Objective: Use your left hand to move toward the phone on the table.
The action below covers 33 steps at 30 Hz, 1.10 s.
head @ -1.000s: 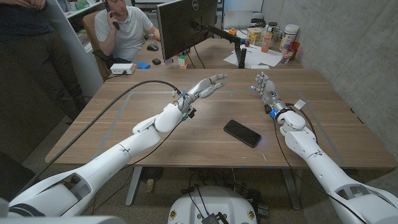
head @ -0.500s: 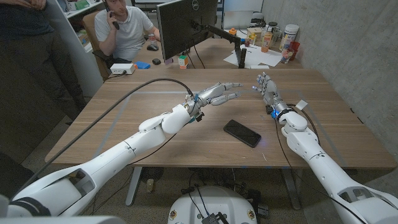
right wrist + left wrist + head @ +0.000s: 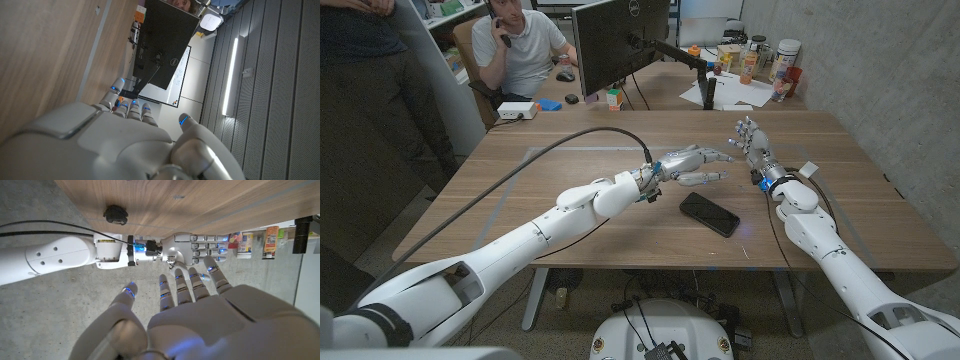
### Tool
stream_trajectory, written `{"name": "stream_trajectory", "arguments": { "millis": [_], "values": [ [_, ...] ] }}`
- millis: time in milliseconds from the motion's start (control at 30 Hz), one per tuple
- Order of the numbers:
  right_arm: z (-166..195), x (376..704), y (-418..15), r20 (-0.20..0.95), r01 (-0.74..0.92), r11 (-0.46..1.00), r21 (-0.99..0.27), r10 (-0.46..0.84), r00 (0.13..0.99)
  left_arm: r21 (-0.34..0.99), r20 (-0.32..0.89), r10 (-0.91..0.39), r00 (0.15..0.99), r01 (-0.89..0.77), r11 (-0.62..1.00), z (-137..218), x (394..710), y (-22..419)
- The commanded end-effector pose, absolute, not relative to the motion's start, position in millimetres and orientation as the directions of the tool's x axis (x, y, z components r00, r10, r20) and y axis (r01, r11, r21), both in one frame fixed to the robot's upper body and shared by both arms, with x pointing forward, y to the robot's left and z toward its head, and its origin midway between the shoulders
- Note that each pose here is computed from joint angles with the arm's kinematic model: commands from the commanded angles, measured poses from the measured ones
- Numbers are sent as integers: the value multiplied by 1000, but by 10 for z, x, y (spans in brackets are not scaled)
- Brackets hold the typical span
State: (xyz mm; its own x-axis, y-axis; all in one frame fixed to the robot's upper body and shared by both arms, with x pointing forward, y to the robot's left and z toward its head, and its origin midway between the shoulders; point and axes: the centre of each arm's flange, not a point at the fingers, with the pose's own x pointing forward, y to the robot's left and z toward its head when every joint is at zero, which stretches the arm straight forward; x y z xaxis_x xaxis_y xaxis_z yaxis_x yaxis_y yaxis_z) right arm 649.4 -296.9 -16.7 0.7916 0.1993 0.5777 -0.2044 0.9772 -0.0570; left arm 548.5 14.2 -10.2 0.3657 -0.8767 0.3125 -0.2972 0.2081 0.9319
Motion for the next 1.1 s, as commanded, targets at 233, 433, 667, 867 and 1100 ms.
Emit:
{"name": "stream_trajectory", "arguments": {
  "millis": [233, 433, 667, 867, 1100],
  "values": [
    [-184, 6442, -3053, 579, -196, 979, -57, 192, 792, 935, 115, -927, 358, -354, -21, -436, 5428, -170],
    [-189, 6426, -3053, 583, -199, 978, -57, 194, 789, 935, 87, -921, 380, -351, -56, -510, 5427, -107],
    [-213, 6392, -3052, 584, -199, 979, -55, 193, 789, 920, 68, -909, 412, -378, -103, -587, 5450, -36],
    [-244, 6356, -3064, 585, -196, 979, -50, 188, 789, 909, 42, -897, 441, -388, -148, -654, 5461, 5],
    [-260, 6323, -3073, 587, -193, 980, -42, 181, 789, 880, 28, -883, 469, -431, -201, -725, 5465, 3]
  ]
}}
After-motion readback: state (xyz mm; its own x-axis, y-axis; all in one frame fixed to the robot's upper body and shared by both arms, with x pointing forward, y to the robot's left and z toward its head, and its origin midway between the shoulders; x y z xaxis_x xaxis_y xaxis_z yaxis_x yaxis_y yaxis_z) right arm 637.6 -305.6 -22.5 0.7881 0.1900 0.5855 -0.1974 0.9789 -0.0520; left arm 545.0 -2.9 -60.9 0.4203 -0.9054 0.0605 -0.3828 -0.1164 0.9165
